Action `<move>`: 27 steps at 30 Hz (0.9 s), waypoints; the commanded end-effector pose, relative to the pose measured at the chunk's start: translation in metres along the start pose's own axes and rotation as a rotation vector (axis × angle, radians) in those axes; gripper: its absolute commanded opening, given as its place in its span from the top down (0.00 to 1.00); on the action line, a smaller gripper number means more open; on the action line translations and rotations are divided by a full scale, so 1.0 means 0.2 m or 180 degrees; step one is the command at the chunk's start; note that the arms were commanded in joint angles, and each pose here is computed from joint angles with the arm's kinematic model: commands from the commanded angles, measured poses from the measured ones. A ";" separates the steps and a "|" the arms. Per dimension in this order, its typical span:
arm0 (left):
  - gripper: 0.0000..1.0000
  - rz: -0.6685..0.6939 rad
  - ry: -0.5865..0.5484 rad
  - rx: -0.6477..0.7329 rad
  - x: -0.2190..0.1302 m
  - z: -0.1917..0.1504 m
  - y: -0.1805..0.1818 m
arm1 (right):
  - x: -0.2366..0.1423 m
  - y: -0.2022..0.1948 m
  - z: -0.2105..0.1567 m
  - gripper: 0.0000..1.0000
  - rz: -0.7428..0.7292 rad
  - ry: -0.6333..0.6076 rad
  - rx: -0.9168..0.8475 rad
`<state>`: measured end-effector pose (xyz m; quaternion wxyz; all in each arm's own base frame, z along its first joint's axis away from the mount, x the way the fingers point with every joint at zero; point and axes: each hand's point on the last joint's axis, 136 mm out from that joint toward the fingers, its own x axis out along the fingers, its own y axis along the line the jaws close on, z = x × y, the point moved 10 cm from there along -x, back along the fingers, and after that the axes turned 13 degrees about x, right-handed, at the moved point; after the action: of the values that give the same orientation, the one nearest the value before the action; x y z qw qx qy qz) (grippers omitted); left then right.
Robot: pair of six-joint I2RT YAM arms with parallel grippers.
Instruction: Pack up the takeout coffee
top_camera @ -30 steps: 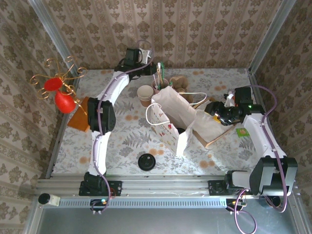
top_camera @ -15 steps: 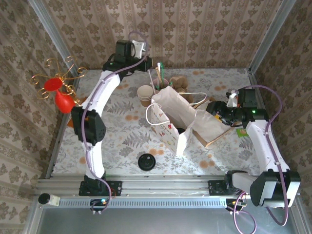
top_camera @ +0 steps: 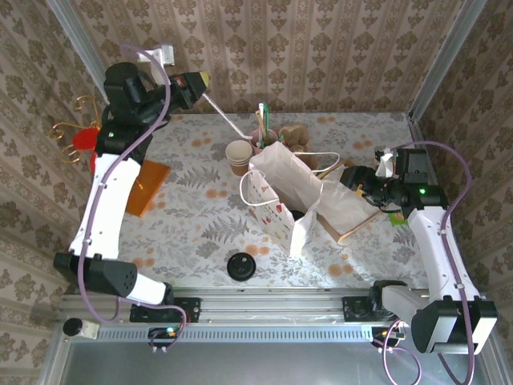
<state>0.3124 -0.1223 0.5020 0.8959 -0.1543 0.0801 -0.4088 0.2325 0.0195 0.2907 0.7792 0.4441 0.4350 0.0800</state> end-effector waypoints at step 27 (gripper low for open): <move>0.89 -0.0939 0.1171 -0.0815 0.47 -0.75 -0.37 | -0.13 0.13 -0.05 0.28 0.0112 -0.0074 -0.0267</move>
<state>0.2804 -0.2662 0.3854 0.7687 -0.2030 0.2776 -0.5393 0.2175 0.0280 0.3219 0.7942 0.4308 0.4140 0.1104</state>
